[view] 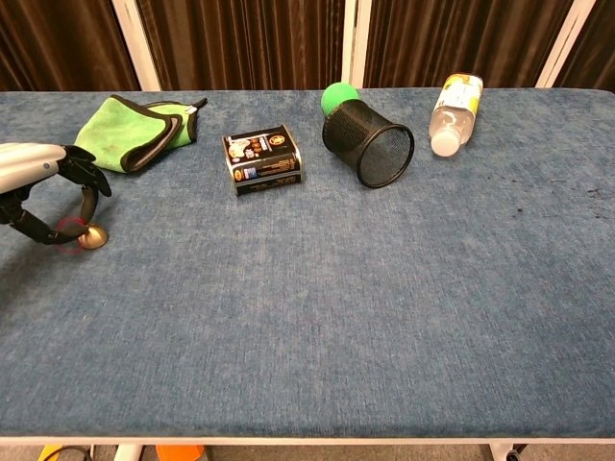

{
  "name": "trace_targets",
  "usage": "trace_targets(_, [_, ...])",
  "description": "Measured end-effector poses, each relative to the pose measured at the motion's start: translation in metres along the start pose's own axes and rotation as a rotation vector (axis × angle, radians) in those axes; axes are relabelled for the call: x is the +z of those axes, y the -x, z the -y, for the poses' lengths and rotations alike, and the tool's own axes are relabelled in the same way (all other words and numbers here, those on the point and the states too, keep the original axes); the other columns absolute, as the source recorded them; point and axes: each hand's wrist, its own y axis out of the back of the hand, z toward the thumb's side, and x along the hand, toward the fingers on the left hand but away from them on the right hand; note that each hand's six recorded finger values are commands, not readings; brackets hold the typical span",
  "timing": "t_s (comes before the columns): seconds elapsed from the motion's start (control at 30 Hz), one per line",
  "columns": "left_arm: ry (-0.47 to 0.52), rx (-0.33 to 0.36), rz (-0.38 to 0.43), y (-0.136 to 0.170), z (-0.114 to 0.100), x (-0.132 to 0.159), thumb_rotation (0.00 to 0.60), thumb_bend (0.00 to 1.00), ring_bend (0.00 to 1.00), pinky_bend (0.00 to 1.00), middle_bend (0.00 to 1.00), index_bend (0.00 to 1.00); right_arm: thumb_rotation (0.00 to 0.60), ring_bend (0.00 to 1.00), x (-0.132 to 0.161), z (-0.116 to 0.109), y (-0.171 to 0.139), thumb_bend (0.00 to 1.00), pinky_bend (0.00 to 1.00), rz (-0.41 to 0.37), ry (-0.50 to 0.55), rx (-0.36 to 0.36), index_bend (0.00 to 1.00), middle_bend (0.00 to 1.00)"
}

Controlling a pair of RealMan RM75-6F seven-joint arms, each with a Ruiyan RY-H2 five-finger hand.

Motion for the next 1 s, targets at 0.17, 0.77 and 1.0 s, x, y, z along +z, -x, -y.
trace_targets(0.17, [0.005,-0.011,0.013,0.001,0.000,0.001,0.600,0.46,0.05,0.08,0.17,0.34,0.600,0.00,-0.001,0.001,0.000,0.24,0.00,0.001,0.000,0.002,0.00,0.00])
trace_targets(0.77, [-0.001,0.181,-0.026,0.055,-0.045,-0.027,0.600,0.25,0.01,0.06,0.09,0.07,0.600,0.00,0.002,-0.004,0.000,0.24,0.00,-0.015,0.013,-0.018,0.00,0.00])
trace_targets(1.0, [-0.050,0.312,-0.150,0.127,-0.043,-0.077,0.600,0.14,0.01,0.06,0.09,0.07,0.600,0.00,0.009,0.002,-0.001,0.24,0.00,-0.039,0.024,-0.012,0.00,0.00])
